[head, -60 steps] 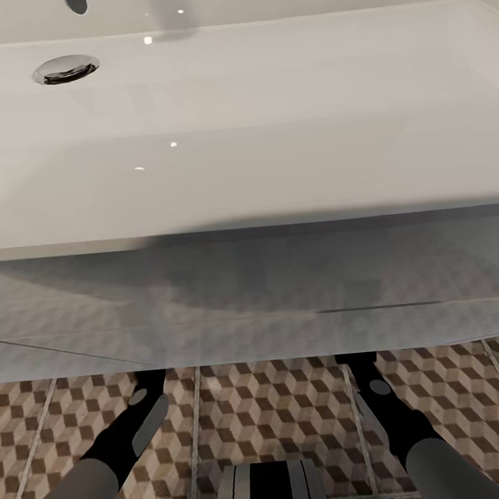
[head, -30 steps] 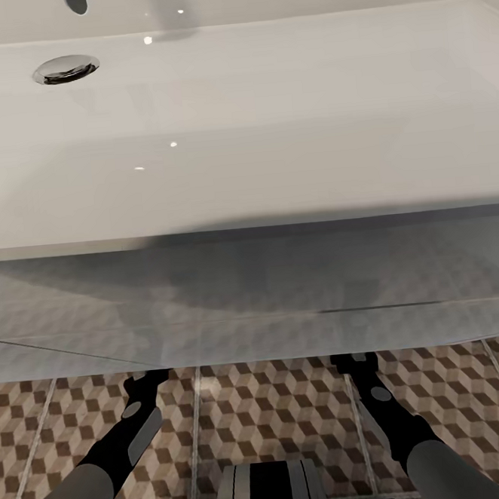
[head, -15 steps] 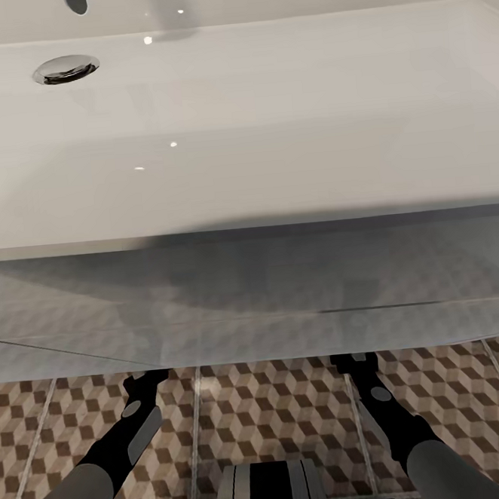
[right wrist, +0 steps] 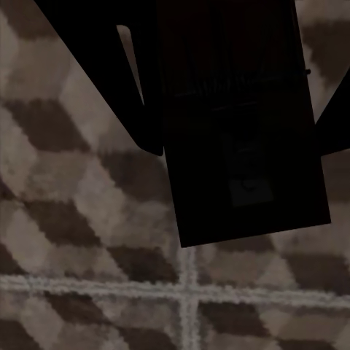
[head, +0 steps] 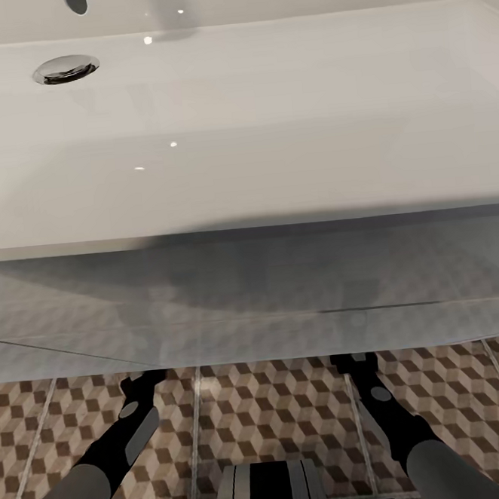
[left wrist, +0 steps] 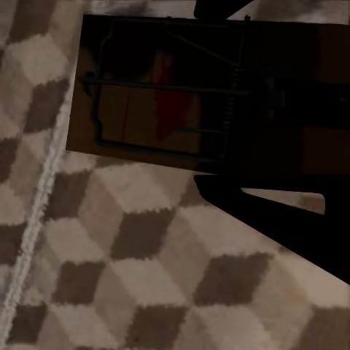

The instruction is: Take the four mousetraps from the cabinet in the bathroom and place them on the bathroom floor. Make sure all four end up on the same floor surface, and ensure that at least two of them are either under or directly next to the same bathroom sink.

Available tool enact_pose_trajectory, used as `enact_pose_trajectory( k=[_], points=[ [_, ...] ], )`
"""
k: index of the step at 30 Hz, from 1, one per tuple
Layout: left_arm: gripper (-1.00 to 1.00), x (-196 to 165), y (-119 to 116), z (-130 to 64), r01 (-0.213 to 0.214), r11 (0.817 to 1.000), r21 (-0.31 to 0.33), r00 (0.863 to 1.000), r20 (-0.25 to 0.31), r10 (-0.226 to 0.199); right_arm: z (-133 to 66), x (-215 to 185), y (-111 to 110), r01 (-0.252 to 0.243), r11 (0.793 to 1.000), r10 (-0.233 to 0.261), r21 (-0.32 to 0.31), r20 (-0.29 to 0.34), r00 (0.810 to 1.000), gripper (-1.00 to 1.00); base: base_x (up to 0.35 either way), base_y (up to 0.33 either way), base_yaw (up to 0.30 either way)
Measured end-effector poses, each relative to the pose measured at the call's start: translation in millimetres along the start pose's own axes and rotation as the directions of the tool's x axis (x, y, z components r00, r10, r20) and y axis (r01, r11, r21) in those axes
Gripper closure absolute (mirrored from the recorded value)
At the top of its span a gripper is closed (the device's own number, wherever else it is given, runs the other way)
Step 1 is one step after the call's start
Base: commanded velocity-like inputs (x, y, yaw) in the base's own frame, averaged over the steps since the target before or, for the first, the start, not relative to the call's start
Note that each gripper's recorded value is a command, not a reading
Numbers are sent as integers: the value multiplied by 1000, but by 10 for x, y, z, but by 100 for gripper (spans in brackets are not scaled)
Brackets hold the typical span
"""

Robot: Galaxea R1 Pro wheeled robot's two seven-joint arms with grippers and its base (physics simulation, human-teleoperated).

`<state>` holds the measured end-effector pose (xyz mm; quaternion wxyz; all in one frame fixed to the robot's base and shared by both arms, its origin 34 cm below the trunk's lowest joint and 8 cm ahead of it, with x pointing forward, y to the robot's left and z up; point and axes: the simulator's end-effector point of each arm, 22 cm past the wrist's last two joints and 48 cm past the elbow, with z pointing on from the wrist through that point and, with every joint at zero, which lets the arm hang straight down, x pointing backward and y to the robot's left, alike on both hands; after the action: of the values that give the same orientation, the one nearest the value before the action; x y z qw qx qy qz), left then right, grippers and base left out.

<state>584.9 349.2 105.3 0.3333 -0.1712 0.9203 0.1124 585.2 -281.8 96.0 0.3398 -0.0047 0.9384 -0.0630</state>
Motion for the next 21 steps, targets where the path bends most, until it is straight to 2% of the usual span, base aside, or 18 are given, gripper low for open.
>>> enact_pose_trajectory(
  k=[12, 21],
  points=[
    [100, 75, 240, 10, -11, 999, -38, 1000, 12, 12, -59, 345, 43, 3, 1000, -4, -19, -72, 997, 100, 0, 0, 0],
    [100, 95, 275, 8, -12, 999, -45, 1000, 14, 13, -87, 464, 53, 6, 1000, -8, -23, -94, 996, 100, 0, 0, 0]
  ],
)
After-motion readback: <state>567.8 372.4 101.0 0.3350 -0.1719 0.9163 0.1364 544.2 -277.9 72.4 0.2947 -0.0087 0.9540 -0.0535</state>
